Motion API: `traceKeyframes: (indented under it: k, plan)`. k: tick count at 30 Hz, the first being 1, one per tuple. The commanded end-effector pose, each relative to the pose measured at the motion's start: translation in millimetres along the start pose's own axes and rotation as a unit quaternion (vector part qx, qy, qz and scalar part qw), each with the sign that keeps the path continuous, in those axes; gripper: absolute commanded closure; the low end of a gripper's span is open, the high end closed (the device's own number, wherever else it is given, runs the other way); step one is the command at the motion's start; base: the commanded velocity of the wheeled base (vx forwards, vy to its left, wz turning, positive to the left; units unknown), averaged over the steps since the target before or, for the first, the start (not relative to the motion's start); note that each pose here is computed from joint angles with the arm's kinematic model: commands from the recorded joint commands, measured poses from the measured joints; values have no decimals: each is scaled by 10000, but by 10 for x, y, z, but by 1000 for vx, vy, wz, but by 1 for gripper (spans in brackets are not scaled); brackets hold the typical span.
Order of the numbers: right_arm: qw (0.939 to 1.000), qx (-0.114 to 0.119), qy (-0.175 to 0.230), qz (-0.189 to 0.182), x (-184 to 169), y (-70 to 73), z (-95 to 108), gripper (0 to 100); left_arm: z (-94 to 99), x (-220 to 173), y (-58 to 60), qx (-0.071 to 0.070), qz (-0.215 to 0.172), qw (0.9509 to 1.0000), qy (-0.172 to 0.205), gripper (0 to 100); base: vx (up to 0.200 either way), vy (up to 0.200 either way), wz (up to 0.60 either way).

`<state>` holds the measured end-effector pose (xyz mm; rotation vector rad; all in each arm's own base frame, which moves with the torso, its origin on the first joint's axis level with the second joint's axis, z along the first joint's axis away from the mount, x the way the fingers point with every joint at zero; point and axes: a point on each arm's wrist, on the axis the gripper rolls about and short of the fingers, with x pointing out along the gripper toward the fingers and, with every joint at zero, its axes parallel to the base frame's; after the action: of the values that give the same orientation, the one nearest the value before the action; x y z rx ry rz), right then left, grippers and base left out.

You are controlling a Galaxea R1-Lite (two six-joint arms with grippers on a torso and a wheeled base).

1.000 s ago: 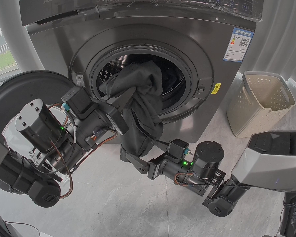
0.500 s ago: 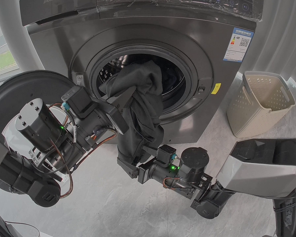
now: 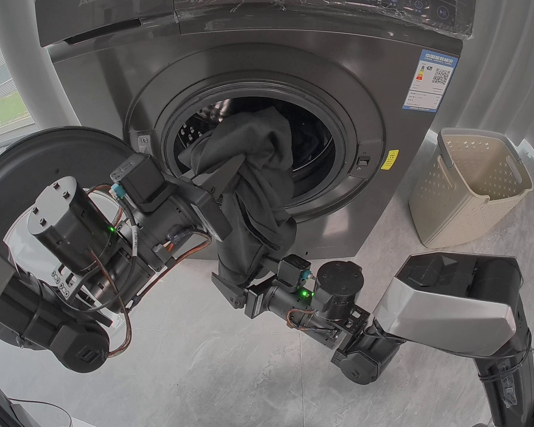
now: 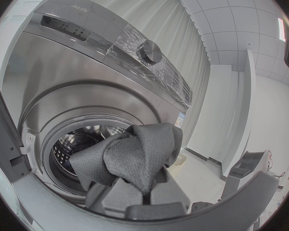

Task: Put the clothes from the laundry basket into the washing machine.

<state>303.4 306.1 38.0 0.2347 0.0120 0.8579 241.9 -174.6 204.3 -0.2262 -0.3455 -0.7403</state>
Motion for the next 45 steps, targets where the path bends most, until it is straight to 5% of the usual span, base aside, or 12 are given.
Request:
traceKeyframes:
  k: [1, 19, 32, 39, 40, 45]
  plan:
    - [9996, -17, -272, 54, 87, 14, 80, 0, -1, -4, 10, 3, 17, 10000, 5, 100, 0, 0, 0]
    - [9981, 42, -454, 407, -342, 424, 642, 0, -74, 7, 120, 43, 173, 9998, 106, 100, 0, 0, 0]
    - [9995, 68, -181, 254, -194, 292, 302, 0, -45, 6, 111, 45, 160, 9998, 61, 100, 0, 0, 0]
    - [9989, 41, -425, 182, -91, 289, 351, 0, -45, 6, 111, 45, 160, 9998, 61, 100, 0, 0, 0]
    - [9988, 41, -459, 173, -85, 292, 367, 100, -45, 6, 111, 45, 168, 9998, 60, 100, 0, 0, 0]
    - [9987, 37, -478, 193, -84, 319, 377, 100, -45, 6, 111, 45, 168, 9998, 60, 100, 0, 0, 0]
